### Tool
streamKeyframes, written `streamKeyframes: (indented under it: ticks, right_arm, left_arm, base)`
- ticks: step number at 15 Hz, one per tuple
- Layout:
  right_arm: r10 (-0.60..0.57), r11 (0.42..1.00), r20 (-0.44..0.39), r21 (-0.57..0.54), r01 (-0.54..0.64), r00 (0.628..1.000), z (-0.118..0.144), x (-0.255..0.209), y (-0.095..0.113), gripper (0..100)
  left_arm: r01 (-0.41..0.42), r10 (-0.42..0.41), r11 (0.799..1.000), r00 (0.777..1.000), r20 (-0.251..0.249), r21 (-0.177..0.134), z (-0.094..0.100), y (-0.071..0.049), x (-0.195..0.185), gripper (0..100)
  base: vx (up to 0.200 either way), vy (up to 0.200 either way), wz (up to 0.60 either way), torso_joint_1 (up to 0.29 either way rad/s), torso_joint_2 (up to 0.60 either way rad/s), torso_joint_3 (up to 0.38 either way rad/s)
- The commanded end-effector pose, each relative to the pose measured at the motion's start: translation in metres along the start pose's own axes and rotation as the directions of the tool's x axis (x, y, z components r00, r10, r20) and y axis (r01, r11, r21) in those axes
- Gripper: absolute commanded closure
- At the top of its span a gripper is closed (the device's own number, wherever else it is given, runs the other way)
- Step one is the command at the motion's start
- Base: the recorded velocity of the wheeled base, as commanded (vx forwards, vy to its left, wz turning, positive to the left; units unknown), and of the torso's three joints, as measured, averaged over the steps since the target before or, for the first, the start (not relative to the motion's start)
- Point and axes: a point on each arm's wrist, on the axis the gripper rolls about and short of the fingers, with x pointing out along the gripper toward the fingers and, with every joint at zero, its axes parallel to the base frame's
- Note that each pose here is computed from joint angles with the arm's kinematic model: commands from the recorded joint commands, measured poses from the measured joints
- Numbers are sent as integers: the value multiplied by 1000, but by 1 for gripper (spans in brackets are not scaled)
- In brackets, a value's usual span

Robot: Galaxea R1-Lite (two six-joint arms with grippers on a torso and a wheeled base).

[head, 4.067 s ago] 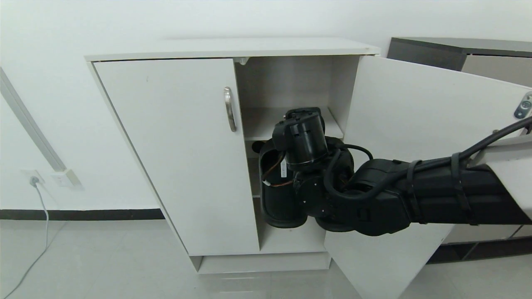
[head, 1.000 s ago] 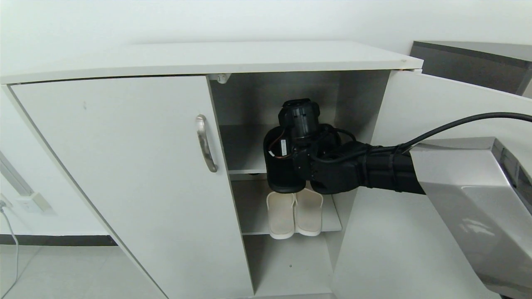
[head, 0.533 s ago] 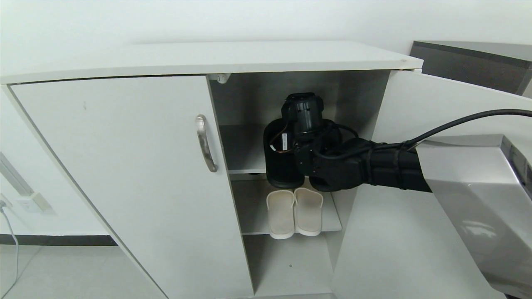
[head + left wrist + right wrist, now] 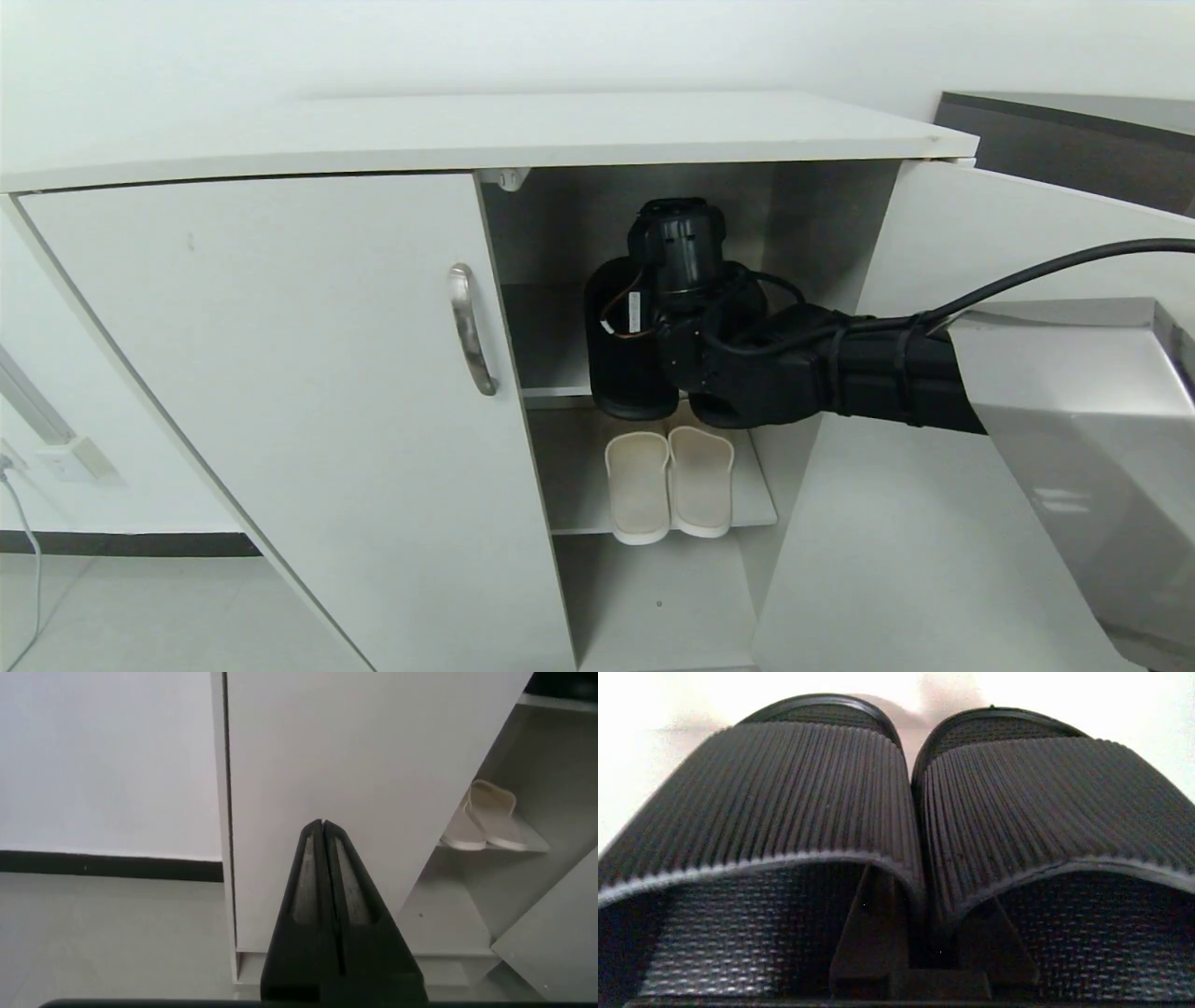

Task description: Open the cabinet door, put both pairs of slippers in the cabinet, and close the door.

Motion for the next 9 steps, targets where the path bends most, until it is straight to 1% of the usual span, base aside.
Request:
streamKeyframes:
  ticks: [1,2,4,7,9]
  right_arm:
    - [-3,1000,13,13,3,1000,10,-4,-4,100]
    - [-3,1000,17,16,3,1000,13,-6,-6,100]
    - [-6,1000,7,6,6,1000,10,-6,-8,100]
    - [-7,1000,1,2,7,1000,9,-6,-9,100]
    - [-7,1000,-1,0,7,1000,8,-6,-8,100]
  left_arm:
    - [0,0,1000,1000,-1,-1,0,0,0,100]
    - [2,-2,1000,1000,0,-1,0,0,0,100]
    - [2,-2,1000,1000,0,-1,0,0,0,100]
    - [-3,3,1000,1000,1,1,0,0,0,100]
    - [-1,1,1000,1000,1,1,0,0,0,100]
  base:
    - [0,0,0,0,0,0]
    - [0,0,0,0,0,0]
    - [0,0,0,0,0,0]
    - [200,0,0,-1,2,5]
    - [0,0,0,0,0,0]
